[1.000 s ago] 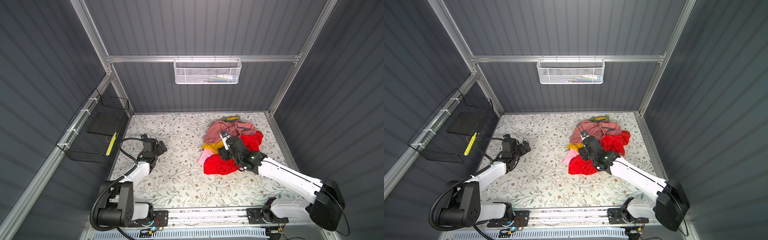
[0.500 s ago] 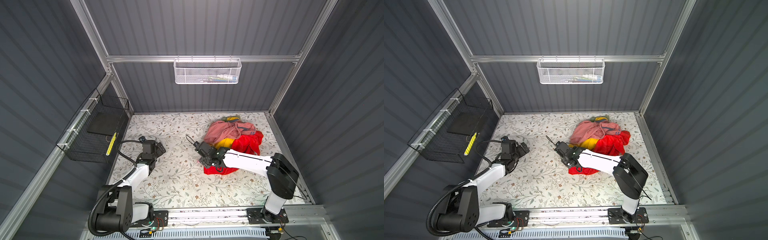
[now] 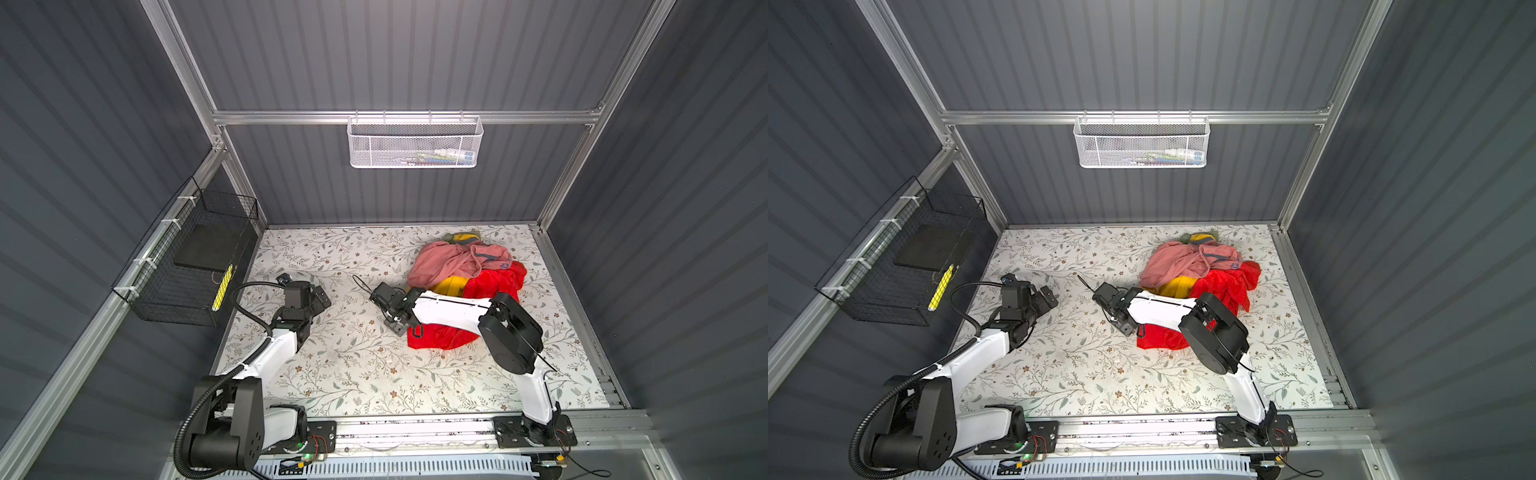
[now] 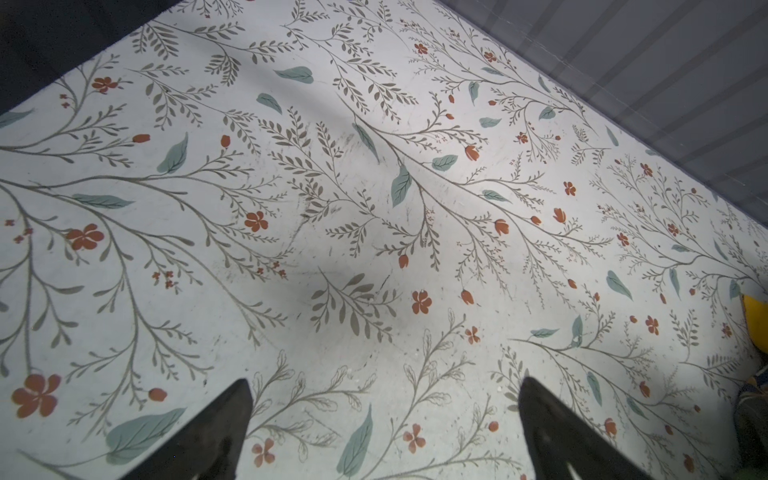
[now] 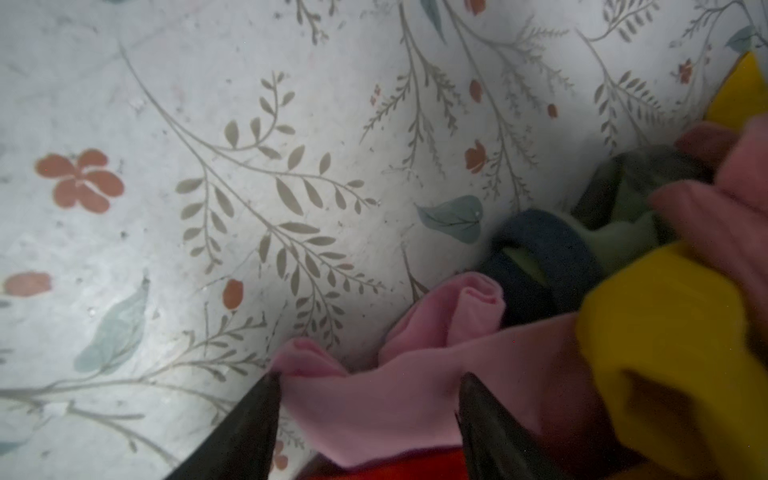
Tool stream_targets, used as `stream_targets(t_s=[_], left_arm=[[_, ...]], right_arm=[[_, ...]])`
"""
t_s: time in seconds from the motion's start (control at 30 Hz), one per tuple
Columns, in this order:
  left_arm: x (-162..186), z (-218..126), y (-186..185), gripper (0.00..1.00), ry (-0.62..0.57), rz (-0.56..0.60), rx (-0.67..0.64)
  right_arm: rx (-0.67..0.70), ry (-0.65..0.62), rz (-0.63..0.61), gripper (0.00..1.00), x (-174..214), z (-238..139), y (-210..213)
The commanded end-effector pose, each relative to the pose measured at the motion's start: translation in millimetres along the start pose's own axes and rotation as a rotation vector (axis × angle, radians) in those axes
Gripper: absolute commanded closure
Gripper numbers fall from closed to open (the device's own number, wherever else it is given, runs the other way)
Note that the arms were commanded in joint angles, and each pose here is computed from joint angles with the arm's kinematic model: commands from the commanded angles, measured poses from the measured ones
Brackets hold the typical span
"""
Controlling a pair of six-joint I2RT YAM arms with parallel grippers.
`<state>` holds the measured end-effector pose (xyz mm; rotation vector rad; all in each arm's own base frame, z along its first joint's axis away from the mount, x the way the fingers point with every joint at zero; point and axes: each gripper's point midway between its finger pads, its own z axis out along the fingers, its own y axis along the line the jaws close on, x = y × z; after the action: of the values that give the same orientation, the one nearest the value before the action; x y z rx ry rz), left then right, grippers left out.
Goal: Pick out a specific cloth from the pile
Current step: 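Reach the right gripper into the pile toward the light-pink shirt, then grasp the light-pink shirt with the right gripper and lift it up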
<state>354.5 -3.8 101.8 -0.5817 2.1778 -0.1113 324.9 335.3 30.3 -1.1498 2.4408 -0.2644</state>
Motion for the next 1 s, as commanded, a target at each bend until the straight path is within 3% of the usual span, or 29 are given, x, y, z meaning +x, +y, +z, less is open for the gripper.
stream_targets(t_s=[0.0, 0.07, 0.33, 0.57, 0.77, 0.97], left_arm=[[4.6, -3.3, 5.6, 0.0, 0.012, 0.009, -0.02], [4.6, -3.8, 6.8, 0.0, 0.011, 0.011, -0.023], [5.0, -1.9, 6.0, 0.0, 0.015, 0.018, -0.023], [2.3, -3.7, 3.8, 0.0, 0.013, 0.042, -0.017], [2.4, -4.6, 1.4, 0.0, 0.016, 0.056, -0.002], [6.1, -3.1, -0.5, 0.0, 0.027, 0.068, 0.013]], right_arm=[[-0.023, 0.128, -0.01, 0.41, 31.5, 15.5, 0.1], [-0.038, 0.153, -0.001, 0.48, 42.9, 19.0, -0.3], [-0.112, 0.162, 0.056, 1.0, 48.3, 22.6, 0.0], [-0.162, -0.049, 0.143, 1.0, 6.6, -27.7, -19.3], [-0.139, -0.236, 0.302, 1.0, -15.3, -102.1, -85.2], [-0.128, -0.399, 0.47, 1.0, -9.6, -171.5, -151.4]])
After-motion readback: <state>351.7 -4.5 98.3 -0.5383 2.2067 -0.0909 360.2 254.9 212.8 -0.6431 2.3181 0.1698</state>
